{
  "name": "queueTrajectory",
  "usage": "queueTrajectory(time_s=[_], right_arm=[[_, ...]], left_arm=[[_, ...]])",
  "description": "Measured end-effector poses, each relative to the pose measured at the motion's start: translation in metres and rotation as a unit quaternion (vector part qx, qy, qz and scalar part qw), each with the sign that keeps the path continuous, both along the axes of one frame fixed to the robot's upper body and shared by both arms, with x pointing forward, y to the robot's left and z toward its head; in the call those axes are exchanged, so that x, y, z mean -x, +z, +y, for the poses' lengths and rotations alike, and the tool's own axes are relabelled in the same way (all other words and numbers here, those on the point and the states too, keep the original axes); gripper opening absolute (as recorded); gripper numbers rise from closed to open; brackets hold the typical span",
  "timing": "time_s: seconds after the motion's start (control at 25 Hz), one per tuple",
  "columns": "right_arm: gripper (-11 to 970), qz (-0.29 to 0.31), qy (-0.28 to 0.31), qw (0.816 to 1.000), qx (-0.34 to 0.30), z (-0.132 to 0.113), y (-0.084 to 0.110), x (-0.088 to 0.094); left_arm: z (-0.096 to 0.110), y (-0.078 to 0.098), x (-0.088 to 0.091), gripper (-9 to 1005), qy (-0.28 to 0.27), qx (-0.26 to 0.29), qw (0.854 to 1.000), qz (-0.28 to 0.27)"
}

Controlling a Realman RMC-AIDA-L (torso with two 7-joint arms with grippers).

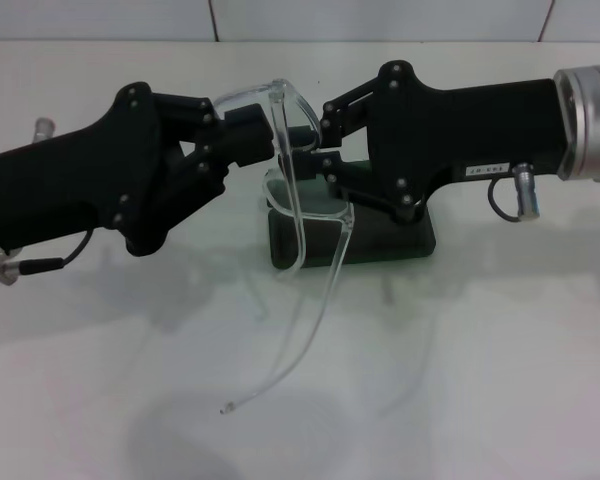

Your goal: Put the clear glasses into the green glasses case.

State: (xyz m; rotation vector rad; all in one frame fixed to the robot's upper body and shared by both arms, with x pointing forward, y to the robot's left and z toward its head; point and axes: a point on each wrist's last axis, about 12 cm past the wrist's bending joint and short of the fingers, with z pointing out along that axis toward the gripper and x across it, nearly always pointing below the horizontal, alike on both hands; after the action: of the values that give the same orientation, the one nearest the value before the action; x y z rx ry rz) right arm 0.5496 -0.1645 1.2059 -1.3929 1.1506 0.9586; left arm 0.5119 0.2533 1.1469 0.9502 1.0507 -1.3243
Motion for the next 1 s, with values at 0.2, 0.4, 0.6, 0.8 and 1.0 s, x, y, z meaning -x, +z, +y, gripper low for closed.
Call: queueTrajectory(time_s=[0.2,0.4,0.6,0.8,1.0], right_arm=[[112,-0.007,-0.010,1.000,0.001,0.000,0.000,-0.003],[112,-0.013,-0.023,1.000,0.003,-0.004,-0.005,-0.007],[112,-0.026,-0.025,0.999,0.002,-0.001,-0.010,-0.011],[111,-0.036,-0.014,0.999,-0.030,0.008,-0.010,-0.017],[111,-0.047,-0.004,0.998,-0.039,0.015,-0.009,-0.020]], left_arm=[[0.000,0.000,0.000,68,-0.001,-0.001,1.000,0.001],[0.001,0.000,0.001,67,0.000,0.001,1.000,0.003],[0.001,0.000,0.001,66,-0.005,0.001,1.000,0.008],[0.001,0.000,0.001,65,-0.001,0.004,1.000,0.011],[0.000,-0.002,0.000,64,0.013,0.011,1.000,0.016]])
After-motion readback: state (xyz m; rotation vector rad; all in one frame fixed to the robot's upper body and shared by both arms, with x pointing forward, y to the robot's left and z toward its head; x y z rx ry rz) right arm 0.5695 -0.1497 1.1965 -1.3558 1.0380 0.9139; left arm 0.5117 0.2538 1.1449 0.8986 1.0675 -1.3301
